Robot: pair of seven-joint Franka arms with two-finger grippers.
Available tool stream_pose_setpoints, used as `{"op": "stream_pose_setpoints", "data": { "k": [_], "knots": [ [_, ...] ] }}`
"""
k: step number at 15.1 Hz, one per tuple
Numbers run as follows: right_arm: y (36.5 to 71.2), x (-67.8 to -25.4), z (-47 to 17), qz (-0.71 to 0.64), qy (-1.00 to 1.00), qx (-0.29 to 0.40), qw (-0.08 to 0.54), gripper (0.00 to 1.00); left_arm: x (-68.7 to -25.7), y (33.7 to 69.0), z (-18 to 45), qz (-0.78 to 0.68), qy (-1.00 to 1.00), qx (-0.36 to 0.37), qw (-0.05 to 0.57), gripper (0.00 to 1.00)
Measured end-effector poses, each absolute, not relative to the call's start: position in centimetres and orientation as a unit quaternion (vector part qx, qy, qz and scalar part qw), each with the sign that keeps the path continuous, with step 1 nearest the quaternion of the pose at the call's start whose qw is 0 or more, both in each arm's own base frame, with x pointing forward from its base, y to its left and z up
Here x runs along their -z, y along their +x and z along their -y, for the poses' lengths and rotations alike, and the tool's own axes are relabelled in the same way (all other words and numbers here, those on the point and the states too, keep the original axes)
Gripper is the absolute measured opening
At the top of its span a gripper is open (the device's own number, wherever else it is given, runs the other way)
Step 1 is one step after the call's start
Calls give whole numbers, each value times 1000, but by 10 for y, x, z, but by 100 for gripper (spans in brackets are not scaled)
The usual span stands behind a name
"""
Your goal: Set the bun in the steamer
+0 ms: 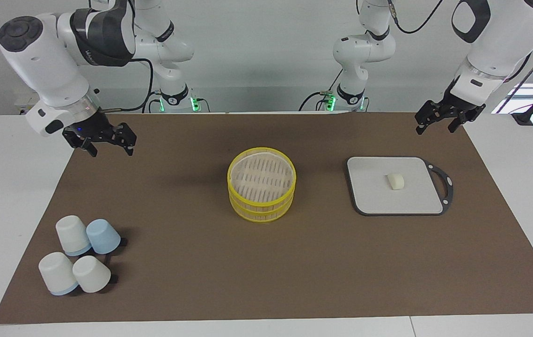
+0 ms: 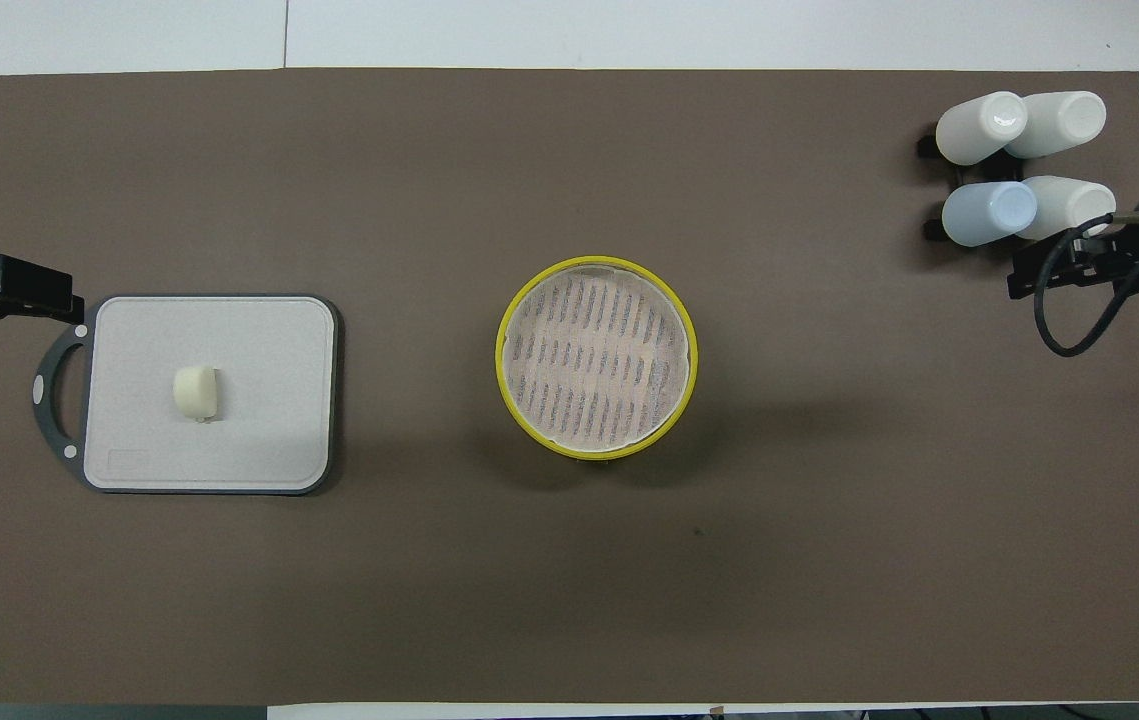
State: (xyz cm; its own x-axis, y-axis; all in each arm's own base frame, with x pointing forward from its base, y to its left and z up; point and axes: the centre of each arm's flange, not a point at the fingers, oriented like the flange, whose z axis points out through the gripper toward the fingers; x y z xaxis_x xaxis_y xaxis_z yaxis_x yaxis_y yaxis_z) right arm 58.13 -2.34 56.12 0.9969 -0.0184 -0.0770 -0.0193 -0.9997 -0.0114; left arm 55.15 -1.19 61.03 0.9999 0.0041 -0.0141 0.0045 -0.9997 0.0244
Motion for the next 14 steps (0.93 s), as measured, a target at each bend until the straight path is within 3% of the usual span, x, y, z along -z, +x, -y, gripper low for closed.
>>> {"op": "stream_pose_setpoints", "data": {
  "k": [7, 14],
  "knots": [
    [556, -565, 24, -10, -999, -41, 8, 100, -610, 552, 11, -3, 1000, 7, 12, 100],
    [558, -566, 23, -9, -999, -30, 7, 100, -610, 552, 11, -3, 1000, 7, 12, 100]
  ]
}}
